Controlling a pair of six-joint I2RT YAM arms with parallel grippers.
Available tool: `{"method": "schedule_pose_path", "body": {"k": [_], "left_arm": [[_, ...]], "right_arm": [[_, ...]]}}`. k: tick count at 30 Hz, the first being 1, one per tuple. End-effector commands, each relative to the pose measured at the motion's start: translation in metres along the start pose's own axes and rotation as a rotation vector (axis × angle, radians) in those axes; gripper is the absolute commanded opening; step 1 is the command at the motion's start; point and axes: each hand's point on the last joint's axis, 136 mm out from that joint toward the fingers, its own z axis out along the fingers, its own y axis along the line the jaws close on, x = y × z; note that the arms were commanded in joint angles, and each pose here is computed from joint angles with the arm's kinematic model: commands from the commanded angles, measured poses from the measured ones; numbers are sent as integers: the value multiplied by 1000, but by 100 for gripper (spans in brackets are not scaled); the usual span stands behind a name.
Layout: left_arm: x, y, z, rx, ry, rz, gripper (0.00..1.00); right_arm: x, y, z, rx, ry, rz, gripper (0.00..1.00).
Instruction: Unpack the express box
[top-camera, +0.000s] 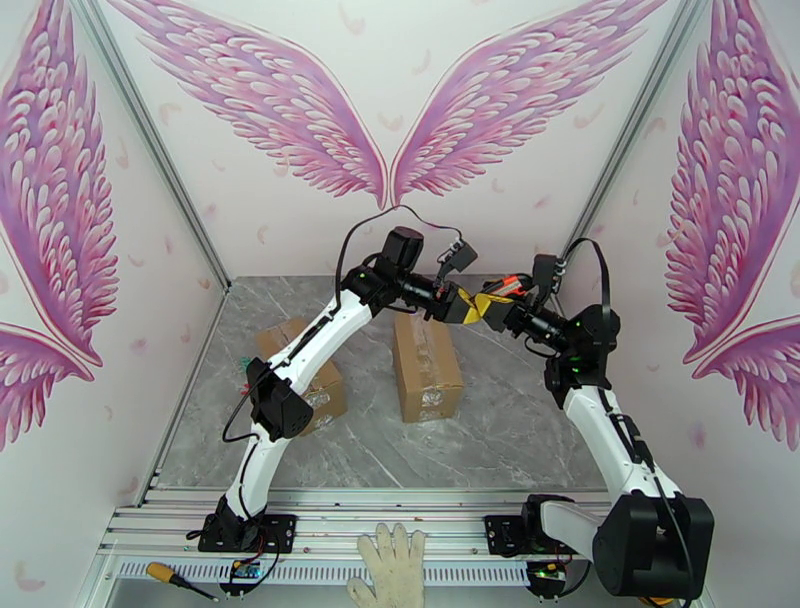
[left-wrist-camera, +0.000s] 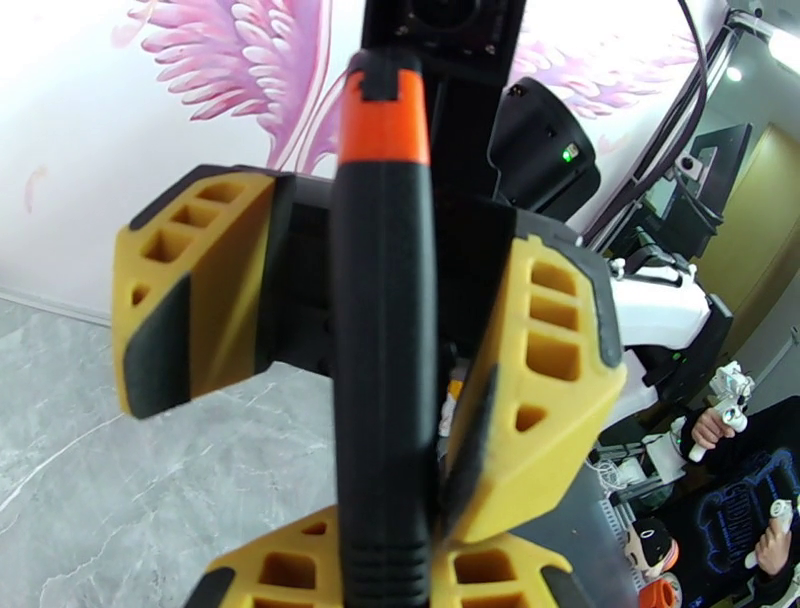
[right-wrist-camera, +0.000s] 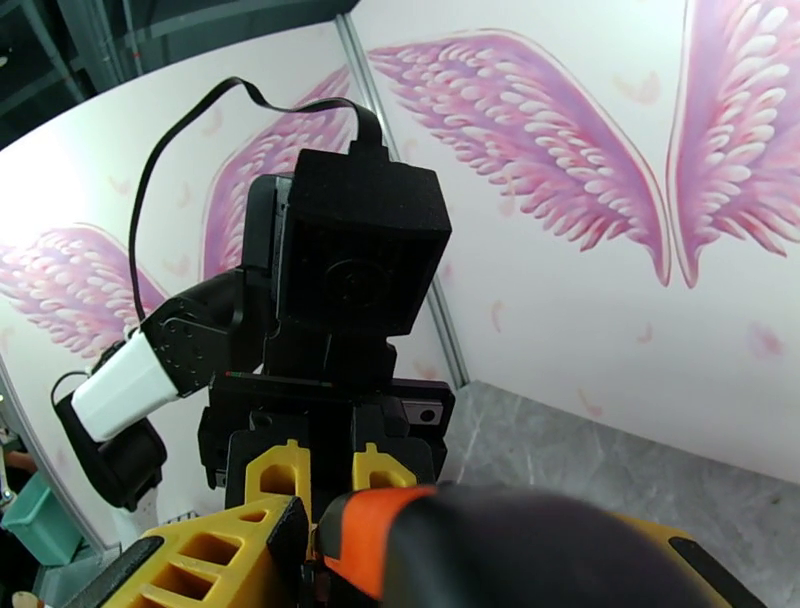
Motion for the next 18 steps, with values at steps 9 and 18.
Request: {"method": "schedule_pose_path", "body": {"k": [9,18], "left_arm": [[-5,-18,13,107,0,-6,0],[-1,-15,16,107,9,-30,0]], "right_arm": [[-16,16,5,-94,-24,20,50],[-12,29,13,-156,4,54,29]]}}
